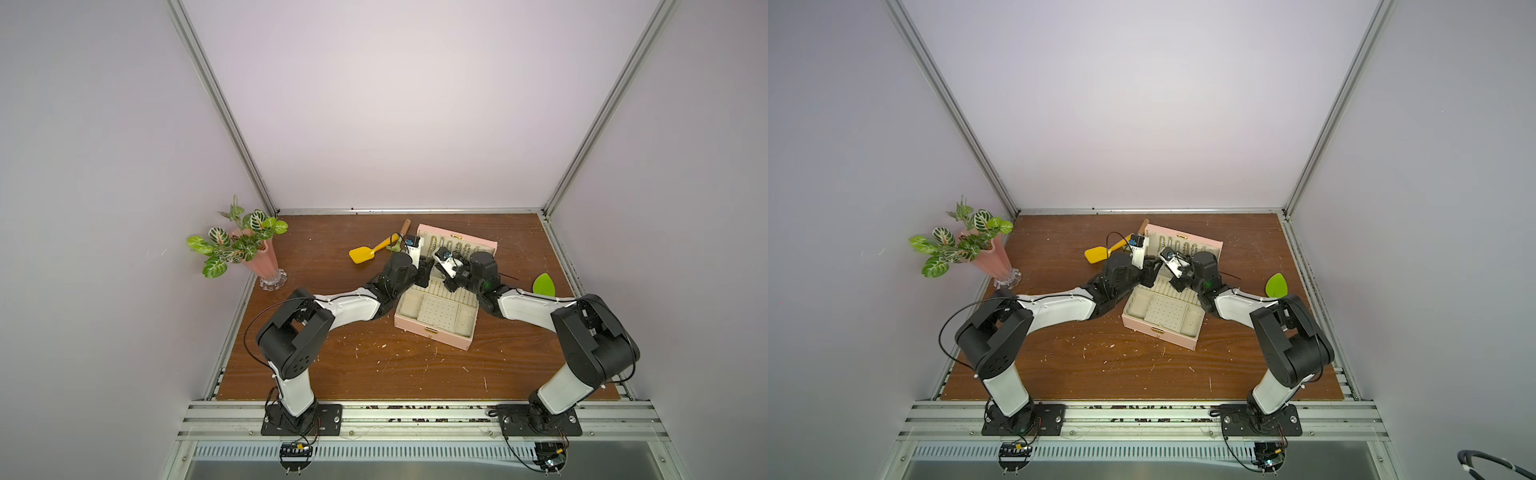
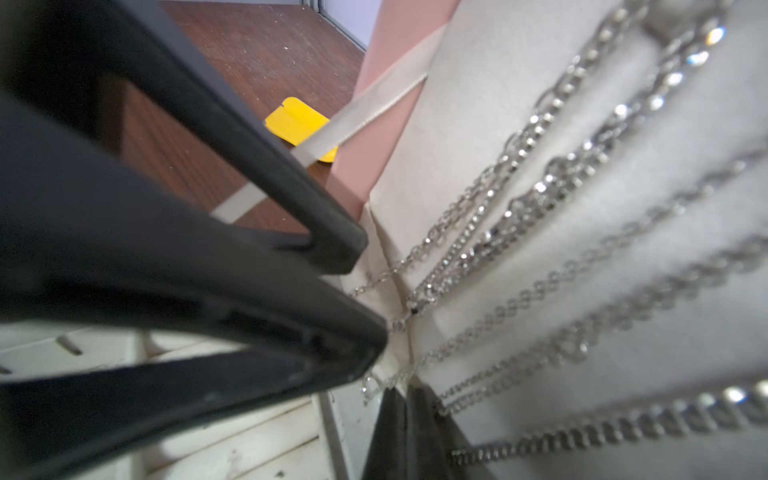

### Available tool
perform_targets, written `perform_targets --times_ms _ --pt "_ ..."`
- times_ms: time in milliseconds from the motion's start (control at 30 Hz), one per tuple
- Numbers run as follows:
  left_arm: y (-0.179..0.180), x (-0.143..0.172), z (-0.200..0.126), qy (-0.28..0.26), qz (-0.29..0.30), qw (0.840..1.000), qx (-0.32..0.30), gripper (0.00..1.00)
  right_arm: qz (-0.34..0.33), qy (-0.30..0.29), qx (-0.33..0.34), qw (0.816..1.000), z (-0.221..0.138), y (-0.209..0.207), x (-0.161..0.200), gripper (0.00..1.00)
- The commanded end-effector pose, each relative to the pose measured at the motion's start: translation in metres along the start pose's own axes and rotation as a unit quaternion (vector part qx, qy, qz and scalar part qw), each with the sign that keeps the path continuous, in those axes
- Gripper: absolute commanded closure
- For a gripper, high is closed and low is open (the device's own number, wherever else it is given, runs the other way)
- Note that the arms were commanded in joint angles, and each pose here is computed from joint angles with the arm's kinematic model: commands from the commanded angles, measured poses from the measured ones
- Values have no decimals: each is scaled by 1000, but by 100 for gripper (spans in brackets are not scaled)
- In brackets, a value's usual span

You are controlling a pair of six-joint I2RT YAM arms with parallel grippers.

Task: Put jewelry chain into jewelry box
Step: Adjust the necklace in the storage slot.

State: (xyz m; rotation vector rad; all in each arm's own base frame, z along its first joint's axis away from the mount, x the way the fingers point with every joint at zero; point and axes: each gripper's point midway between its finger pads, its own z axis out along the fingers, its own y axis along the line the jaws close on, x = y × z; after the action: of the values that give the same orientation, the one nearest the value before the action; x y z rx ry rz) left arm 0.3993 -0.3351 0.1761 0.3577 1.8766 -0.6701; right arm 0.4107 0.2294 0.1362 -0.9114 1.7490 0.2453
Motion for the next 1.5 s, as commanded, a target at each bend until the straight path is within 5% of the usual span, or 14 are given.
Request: perform_targets --times_ms 0,467,800,1467 --pt "-1 -9 -13 -5 7 1000 0 65 -8 -79 31 996 -7 -18 -44 100" --pt "18 21 -7 29 6 998 -55 71 -5 -85 29 996 -9 -17 -45 100" --pt "23 10 5 -16 8 997 -72 73 -2 -85 28 996 -10 -17 -43 100" --pt "16 4 31 -22 16 998 -65 72 -4 -84 20 996 -9 -14 -39 100"
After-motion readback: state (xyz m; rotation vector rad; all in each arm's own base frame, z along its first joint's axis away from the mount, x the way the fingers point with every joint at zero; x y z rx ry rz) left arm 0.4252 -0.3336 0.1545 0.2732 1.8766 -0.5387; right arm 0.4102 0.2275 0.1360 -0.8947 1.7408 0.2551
